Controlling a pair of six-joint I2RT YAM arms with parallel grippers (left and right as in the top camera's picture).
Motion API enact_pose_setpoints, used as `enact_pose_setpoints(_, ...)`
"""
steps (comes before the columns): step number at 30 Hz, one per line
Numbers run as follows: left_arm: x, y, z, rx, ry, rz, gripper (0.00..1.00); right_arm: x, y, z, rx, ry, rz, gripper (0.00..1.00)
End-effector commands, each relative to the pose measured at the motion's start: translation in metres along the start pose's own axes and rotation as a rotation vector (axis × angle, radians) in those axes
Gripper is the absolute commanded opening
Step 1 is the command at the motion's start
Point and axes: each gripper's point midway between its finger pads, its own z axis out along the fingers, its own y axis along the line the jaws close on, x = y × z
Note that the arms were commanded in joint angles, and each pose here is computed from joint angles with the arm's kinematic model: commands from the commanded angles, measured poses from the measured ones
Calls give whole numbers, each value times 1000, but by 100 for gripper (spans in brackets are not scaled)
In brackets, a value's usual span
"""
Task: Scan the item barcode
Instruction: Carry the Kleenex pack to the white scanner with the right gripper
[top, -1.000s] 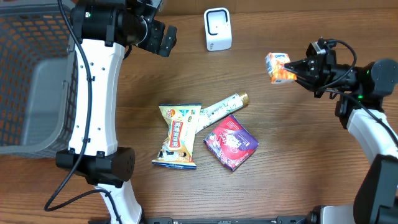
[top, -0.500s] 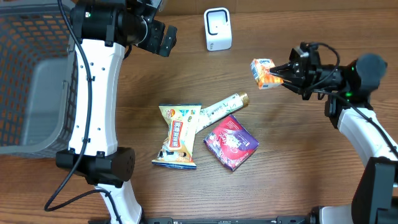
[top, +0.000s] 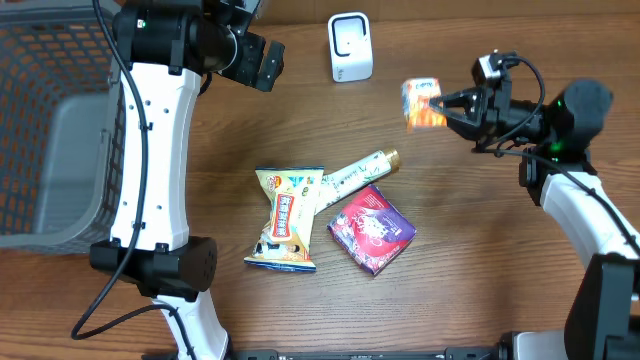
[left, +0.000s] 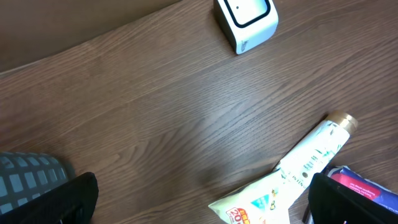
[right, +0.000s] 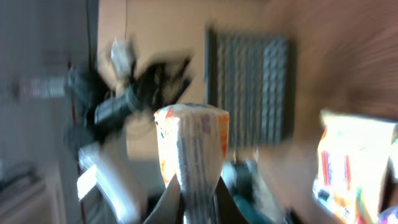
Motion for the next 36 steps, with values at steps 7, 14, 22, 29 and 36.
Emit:
enact_pose_setpoints(7, -1, 2, -5, -8, -12, -16, 100, -118, -52, -45, 490, -556, -384, 4)
enact_pose_setpoints(14, -1, 2, -5, -8, -12, -16, 100, -137, -38, -66, 877, -552, -666, 4)
enact_pose_setpoints(22, -1, 2, -5, -8, -12, -16, 100, -149, -39, -20, 1092, -551, -988, 4)
enact_pose_setpoints(29, -1, 2, -5, -8, -12, -16, 100, -153, -74, 42, 1027, -484, -1088, 4)
enact_pose_setpoints(36, -1, 2, -5, -8, -12, -16, 100, -154, -79, 98, 1067, -421, -1249, 4)
